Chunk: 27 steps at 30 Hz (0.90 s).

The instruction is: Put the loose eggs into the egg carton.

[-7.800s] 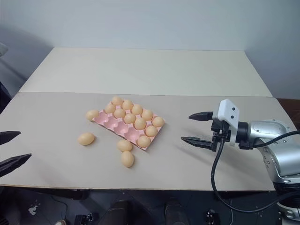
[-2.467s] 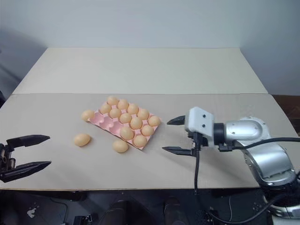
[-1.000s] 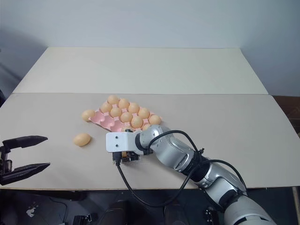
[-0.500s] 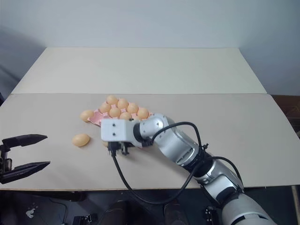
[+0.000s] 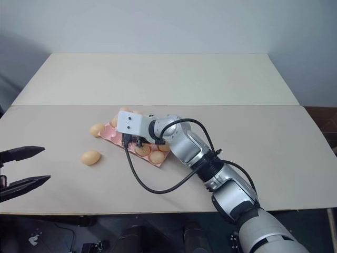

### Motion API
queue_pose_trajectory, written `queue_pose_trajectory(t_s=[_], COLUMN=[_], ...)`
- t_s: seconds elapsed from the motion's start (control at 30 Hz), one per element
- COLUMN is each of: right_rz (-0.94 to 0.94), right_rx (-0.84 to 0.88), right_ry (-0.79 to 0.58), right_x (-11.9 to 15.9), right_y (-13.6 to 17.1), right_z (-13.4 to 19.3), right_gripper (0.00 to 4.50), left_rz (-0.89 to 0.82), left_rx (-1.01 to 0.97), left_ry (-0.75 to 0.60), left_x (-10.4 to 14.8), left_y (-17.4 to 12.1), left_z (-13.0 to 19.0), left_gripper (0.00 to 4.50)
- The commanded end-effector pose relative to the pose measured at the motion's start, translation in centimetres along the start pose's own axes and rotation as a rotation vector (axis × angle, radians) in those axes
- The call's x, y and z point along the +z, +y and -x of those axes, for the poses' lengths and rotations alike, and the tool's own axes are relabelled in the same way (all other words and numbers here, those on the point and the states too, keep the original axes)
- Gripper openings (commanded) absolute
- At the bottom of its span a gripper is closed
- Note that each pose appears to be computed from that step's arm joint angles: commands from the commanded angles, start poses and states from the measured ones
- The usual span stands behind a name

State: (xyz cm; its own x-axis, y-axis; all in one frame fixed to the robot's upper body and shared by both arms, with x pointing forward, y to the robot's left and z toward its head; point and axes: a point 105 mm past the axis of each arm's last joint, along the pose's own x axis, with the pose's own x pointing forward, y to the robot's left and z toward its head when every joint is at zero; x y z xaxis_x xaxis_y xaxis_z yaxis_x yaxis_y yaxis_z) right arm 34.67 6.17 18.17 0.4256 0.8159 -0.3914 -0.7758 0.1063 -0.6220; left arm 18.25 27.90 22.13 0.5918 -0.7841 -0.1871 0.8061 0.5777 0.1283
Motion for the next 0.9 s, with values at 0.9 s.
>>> queue_pose_trajectory(t_s=[0.9], right_rz=[-0.193], right_rx=[-0.009], right_ry=[-0.108], right_x=[-5.4], right_y=[-1.0], right_z=[20.5], right_gripper=[4.47], left_rz=[-0.011], left_rx=[0.085], left_ry=[0.042], left_x=[-1.0], left_y=[2.1], left_z=[2.2], left_gripper=[4.5])
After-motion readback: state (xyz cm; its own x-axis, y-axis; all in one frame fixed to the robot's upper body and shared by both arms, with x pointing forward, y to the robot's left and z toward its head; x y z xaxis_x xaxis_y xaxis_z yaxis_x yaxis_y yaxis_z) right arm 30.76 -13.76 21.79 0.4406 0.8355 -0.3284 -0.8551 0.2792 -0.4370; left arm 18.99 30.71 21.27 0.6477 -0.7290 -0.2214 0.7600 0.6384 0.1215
